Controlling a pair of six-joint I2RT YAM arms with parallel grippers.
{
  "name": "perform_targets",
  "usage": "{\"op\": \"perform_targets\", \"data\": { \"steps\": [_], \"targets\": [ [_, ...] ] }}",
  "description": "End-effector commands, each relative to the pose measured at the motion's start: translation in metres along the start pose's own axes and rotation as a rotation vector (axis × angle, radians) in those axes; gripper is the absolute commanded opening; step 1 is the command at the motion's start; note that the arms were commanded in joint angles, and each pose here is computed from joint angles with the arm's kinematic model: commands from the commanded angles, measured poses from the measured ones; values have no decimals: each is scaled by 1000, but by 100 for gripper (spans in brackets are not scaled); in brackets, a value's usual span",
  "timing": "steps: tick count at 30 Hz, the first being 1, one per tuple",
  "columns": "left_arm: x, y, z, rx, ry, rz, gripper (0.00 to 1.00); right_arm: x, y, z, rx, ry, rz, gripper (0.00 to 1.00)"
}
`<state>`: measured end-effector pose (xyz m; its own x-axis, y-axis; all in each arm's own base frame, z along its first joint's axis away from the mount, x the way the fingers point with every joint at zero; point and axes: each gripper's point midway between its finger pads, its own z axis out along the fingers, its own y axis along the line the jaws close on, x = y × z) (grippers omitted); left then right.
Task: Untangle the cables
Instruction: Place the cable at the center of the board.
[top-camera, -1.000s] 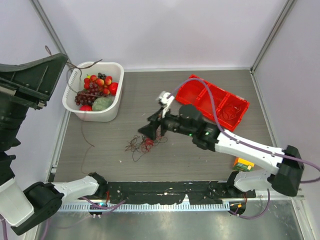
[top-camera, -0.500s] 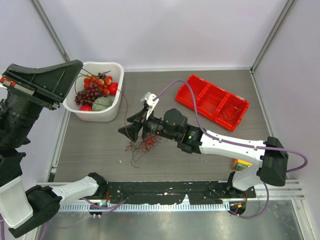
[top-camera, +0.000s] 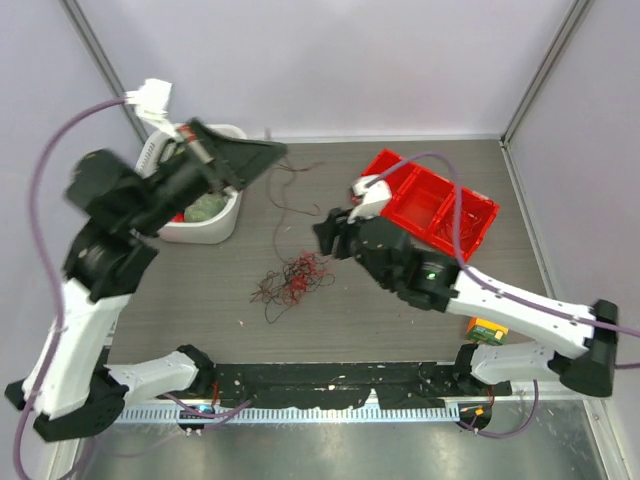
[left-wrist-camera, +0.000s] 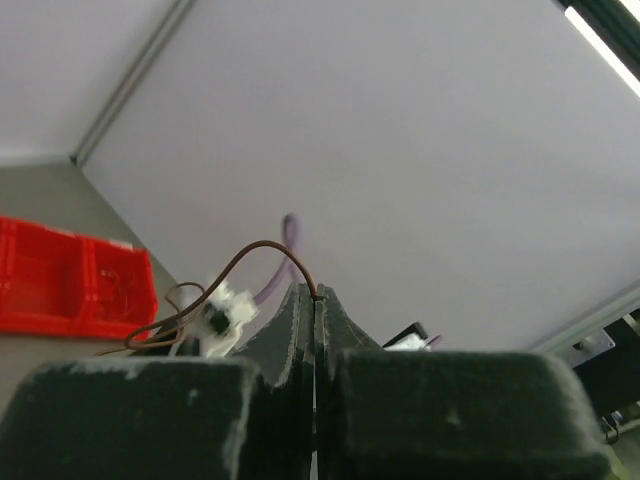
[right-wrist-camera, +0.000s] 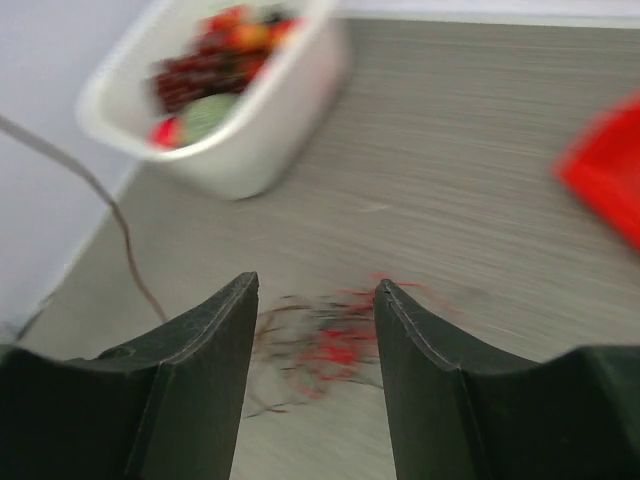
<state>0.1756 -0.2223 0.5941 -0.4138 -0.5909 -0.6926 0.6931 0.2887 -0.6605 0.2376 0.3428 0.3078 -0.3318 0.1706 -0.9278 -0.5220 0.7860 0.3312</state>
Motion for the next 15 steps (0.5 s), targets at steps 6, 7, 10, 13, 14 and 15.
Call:
{"op": "perform_targets", "data": {
  "steps": [6, 7, 10, 13, 14, 15],
  "targets": [
    [71, 14, 59, 133, 193, -153, 0, -25, -186, -142, 691, -102, 14, 57],
    [78, 16, 64, 134, 211, -161, 0, -24, -189, -148, 688, -107, 26, 57],
    [103, 25, 75, 119, 256, -181, 0, -30, -189, -167, 640, -153, 98, 57],
    [127, 44, 81, 77, 286, -198, 0, -32, -191, -174, 644, -162, 117, 57],
    [140, 58, 83, 42, 304, -209, 0, -31, -190, -174, 638, -154, 116, 57],
    [151, 68, 85, 22, 318, -221, 0, -30, -189, -172, 630, -146, 111, 57]
  ]
}}
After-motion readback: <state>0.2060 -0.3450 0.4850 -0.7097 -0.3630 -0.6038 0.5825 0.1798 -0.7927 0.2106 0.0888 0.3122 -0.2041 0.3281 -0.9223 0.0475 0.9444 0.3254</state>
